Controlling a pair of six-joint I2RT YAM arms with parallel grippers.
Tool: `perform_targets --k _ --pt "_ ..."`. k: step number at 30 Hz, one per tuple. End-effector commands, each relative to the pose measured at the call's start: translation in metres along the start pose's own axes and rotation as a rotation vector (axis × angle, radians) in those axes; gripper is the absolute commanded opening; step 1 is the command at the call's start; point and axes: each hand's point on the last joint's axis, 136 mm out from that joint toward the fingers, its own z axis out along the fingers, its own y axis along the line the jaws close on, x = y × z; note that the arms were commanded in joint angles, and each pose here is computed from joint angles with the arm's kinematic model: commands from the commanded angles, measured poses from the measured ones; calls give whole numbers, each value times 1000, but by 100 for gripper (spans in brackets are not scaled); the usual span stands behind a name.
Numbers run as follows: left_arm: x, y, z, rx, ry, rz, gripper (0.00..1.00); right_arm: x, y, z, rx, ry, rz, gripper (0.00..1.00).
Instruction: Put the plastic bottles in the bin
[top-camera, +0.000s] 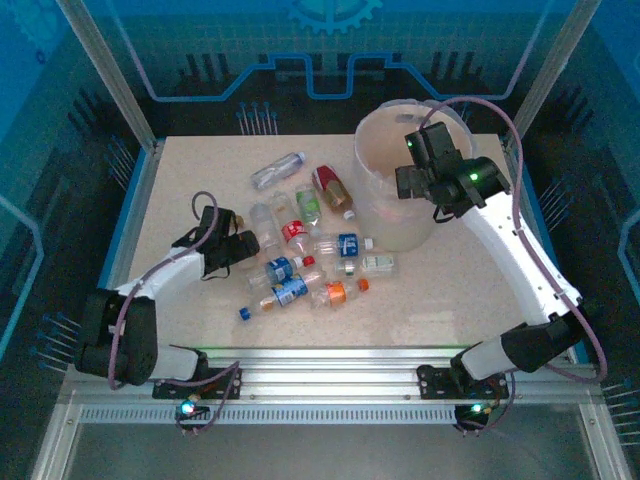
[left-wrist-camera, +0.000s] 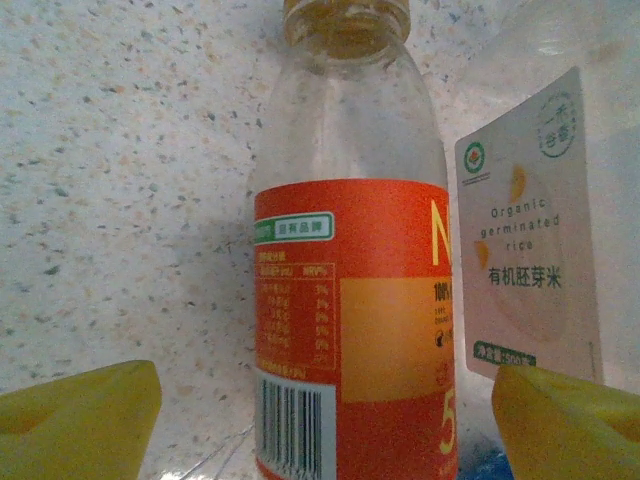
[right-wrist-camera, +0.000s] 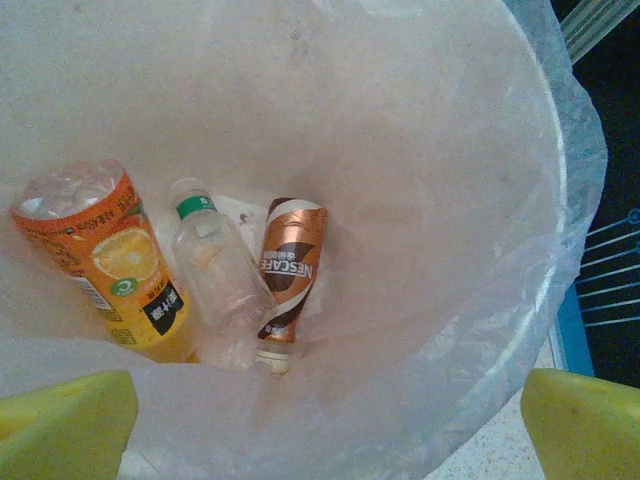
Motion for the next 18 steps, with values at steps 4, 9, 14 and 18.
perform_targets --k 4,9,14,18 --pt "1 5 15 0 26 -59 78 1 4 -5 -44 -13 54 100" --pt "4 16 22 -15 30 -92 74 2 6 -4 -54 -7 75 100" --pt "6 26 30 -32 38 -114 66 -1 14 -6 -98 -13 93 100" --pt "6 32 37 -30 45 -136 51 -2 18 -7 -126 -12 105 100"
